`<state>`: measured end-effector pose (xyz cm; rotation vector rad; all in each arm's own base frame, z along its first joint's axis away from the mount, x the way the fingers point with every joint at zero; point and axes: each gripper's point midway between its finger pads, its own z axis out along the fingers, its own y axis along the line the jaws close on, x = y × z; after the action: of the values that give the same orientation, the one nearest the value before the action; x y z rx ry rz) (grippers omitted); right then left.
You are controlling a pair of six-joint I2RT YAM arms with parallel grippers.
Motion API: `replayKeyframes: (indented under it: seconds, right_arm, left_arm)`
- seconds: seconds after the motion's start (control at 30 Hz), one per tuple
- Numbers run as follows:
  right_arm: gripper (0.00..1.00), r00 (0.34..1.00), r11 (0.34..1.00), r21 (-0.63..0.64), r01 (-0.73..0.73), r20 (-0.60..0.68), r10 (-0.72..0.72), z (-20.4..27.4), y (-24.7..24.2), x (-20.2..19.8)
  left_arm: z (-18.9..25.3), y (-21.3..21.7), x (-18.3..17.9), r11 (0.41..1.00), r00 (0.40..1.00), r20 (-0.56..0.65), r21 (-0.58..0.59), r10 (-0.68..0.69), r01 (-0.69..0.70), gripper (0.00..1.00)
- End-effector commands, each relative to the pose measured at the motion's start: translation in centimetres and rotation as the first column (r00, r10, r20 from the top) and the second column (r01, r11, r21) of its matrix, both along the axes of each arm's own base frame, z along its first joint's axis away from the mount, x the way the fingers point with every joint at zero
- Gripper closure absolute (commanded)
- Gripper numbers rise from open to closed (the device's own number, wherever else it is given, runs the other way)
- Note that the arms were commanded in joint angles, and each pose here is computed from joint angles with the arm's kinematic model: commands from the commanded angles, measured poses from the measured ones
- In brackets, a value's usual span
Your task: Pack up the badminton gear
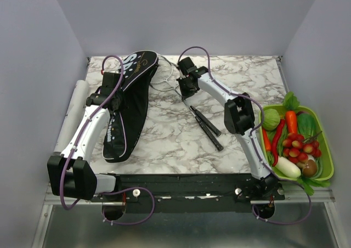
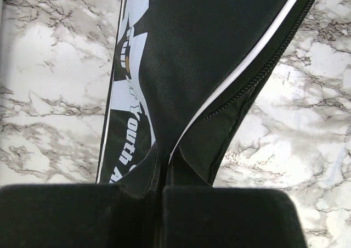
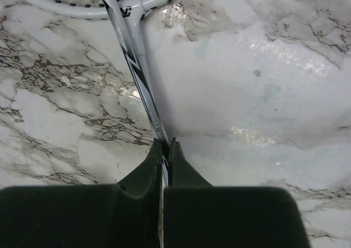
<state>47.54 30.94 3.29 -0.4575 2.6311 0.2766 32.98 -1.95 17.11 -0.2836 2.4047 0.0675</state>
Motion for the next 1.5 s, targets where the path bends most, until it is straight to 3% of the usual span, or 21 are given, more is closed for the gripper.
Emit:
replayKeyframes:
  seconds: [0.0,0.2,0.37,0.63,1.07,1.23,1.47]
  right_arm:
    - [0.99,0.995,0.992,-0.127,0.023,-0.091,-0.035,-2.8,-2.8,-2.0]
    - [0.99,0.996,0.991,-0.128,0.029,-0.074,-0.039,-2.2,-2.9,-1.8]
    - [0.99,0.999,0.994,-0.102,0.039,-0.011,-0.04,1.6,-2.9,-1.4]
    - [0.99,0.999,0.994,-0.103,0.024,-0.023,-0.027,5.3,-4.2,-4.6]
    - [0.99,0.995,0.998,-0.06,-0.002,-0.104,-0.004,5.4,-6.8,-17.0]
    - [0.99,0.982,0.999,-0.039,-0.007,-0.188,-0.001,3.2,-7.7,-23.3]
    - [0.99,0.961,0.999,0.019,-0.038,-0.273,0.042,1.1,-6.9,-28.6]
  left_arm:
    - [1.1,0.1,1.2,1.0,0.998,0.067,-0.015,0.008,-0.006,1.0]
    - [1.1,0.1,1.2,1.0,0.998,0.07,-0.016,0.008,-0.006,1.0]
    - [1.3,0.2,1.1,1.0,0.997,0.078,-0.016,0.012,-0.011,1.0]
    - [2.9,0.2,1.2,1.0,0.993,0.116,-0.024,0.02,-0.017,1.0]
    - [2.8,-0.1,1.6,0.999,0.993,0.118,-0.045,0.023,-0.017,1.0]
    - [3.0,-0.2,1.7,0.999,0.992,0.12,-0.049,0.026,-0.02,1.0]
    - [3.0,-0.2,1.1,0.998,0.993,0.116,-0.055,0.027,-0.02,1.0]
